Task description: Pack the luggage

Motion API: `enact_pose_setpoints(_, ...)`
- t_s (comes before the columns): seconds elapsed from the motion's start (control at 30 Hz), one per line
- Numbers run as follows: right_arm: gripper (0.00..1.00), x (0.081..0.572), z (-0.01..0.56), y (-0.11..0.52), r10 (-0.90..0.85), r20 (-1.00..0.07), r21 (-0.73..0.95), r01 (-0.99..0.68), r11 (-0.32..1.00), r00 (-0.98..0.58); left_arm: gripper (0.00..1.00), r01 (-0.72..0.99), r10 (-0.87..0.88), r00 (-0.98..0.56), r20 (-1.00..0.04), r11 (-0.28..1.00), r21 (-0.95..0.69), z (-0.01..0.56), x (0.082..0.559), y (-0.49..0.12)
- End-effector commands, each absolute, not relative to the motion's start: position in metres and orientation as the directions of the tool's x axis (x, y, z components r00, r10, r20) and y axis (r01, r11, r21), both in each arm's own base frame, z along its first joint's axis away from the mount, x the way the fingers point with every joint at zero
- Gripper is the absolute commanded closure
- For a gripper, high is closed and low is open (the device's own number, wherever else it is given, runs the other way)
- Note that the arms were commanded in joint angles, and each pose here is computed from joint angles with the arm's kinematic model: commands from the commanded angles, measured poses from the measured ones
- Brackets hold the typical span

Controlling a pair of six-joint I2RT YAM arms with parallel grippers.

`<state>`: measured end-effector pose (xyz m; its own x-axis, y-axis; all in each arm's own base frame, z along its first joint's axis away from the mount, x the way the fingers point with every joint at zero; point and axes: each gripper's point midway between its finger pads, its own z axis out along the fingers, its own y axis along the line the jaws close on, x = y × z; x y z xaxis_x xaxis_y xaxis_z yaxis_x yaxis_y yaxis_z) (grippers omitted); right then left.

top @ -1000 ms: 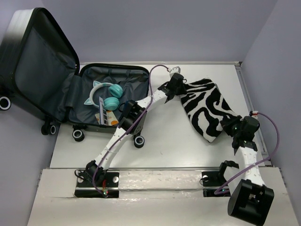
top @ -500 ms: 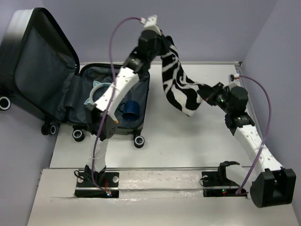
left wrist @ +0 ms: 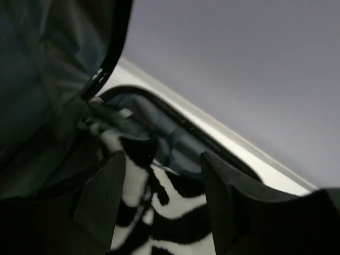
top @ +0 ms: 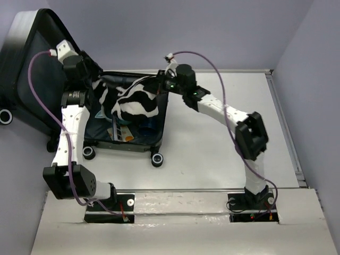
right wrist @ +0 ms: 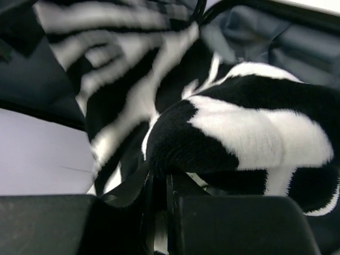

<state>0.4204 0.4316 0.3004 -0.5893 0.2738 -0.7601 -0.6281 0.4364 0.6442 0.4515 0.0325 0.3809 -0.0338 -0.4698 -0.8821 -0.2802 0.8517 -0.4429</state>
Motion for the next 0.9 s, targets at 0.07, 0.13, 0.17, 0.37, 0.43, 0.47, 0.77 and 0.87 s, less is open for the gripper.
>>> enact_pose_setpoints(0.07, 0.48, 0.444, 0.221, 0.47, 0.099, -0.74, 0.632, -0.639, 0.438, -0.665, 0.12, -0.308, -0.471, 0.036, -0.881, 0.834, -0.458, 0.378, 0.396, 0.047)
enact_pose_setpoints(0.13, 0.31, 0.447, 0.219, 0.468, 0.106, -0.741, 0.628, -0.629, 0.458, -0.663, 0.12, -0.279, -0.468, 0.061, -0.881, 0.84, -0.466, 0.393, 0.375, 0.041)
enact_pose_setpoints(0.17, 0.26, 0.449, 0.222, 0.466, 0.114, -0.749, 0.619, -0.628, 0.471, -0.653, 0.11, -0.261, -0.46, 0.077, -0.885, 0.847, -0.463, 0.401, 0.364, 0.037)
enact_pose_setpoints(0.37, 0.16, 0.453, 0.236, 0.444, 0.102, -0.78, 0.549, -0.599, 0.583, -0.617, 0.13, -0.317, -0.372, 0.215, -0.903, 0.848, -0.424, 0.429, 0.256, 0.051)
enact_pose_setpoints(0.43, 0.11, 0.45, 0.258, 0.434, 0.1, -0.808, 0.515, -0.613, 0.599, -0.581, 0.14, -0.39, -0.343, 0.203, -0.917, 0.831, -0.397, 0.407, 0.236, 0.063)
enact_pose_setpoints(0.47, 0.1, 0.448, 0.264, 0.429, 0.086, -0.825, 0.487, -0.625, 0.611, -0.559, 0.14, -0.462, -0.317, 0.226, -0.921, 0.798, -0.387, 0.401, 0.224, 0.077)
enact_pose_setpoints(0.77, 0.02, 0.409, 0.339, 0.367, 0.028, -0.93, 0.285, -0.67, 0.685, -0.367, 0.17, -0.801, -0.189, 0.346, -0.919, 0.452, -0.394, 0.353, 0.138, 0.145)
enact_pose_setpoints(0.87, 0.26, 0.386, 0.321, 0.355, -0.005, -0.931, 0.269, -0.697, 0.665, -0.365, 0.1, -0.851, -0.151, 0.366, -0.919, 0.346, -0.395, 0.334, 0.136, 0.157)
